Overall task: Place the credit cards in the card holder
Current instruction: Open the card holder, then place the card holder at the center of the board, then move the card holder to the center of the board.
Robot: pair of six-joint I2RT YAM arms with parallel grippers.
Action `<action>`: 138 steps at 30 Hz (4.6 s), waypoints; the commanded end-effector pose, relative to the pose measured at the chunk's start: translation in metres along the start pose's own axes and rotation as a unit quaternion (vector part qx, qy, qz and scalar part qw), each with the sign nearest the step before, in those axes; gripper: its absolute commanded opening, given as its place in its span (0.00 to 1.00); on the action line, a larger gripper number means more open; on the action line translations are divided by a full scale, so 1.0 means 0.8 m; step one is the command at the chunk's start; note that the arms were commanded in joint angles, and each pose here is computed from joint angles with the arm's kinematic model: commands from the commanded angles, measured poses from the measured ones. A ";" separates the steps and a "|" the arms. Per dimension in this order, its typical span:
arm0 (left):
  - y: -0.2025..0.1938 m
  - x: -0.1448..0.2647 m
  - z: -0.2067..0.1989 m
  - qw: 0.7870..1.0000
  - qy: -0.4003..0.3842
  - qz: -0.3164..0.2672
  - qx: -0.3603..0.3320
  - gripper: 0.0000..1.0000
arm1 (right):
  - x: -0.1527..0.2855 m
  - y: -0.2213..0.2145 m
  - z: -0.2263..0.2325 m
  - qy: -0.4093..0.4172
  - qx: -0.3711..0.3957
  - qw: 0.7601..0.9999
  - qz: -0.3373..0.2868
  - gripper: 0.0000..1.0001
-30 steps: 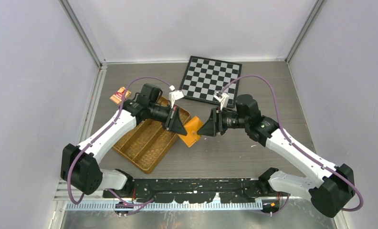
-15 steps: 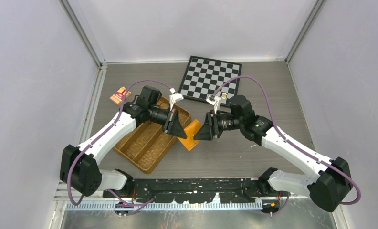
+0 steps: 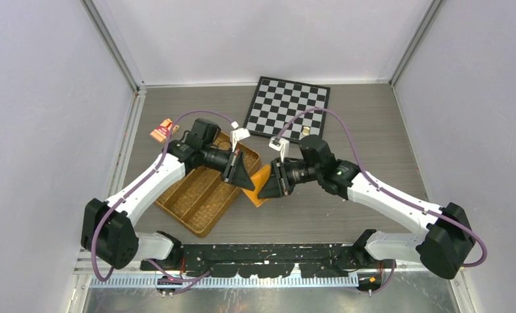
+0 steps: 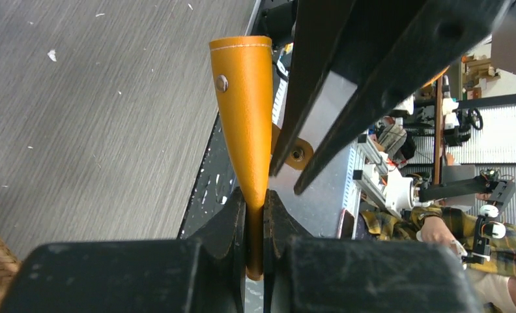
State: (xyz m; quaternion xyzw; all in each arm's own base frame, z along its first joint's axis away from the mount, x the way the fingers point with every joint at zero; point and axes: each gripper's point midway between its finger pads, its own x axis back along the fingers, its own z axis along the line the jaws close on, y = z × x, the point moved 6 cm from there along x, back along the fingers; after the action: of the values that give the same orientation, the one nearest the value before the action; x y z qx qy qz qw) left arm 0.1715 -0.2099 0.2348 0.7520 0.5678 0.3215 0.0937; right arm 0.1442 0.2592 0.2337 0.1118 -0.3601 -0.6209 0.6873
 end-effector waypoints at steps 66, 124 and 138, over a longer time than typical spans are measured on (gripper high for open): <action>-0.092 -0.091 0.065 0.927 0.291 -0.207 0.117 0.02 | 0.005 -0.042 -0.100 -0.374 -0.147 0.915 -0.029 0.23; -0.126 -0.125 0.114 0.912 0.364 -0.156 0.108 0.38 | -0.086 -0.085 -0.104 -0.493 -0.156 0.856 0.013 0.42; -0.127 -0.139 0.120 0.912 0.374 -0.136 0.098 0.34 | -0.048 -0.104 -0.108 -0.532 -0.162 0.831 0.013 0.45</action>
State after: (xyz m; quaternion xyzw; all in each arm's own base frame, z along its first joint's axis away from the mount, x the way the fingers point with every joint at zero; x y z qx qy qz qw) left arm 0.1281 -0.2548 0.0698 0.5055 0.6955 0.4854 -0.1586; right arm 0.1391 0.2648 0.1035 -0.3476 -0.5660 -0.6129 0.4280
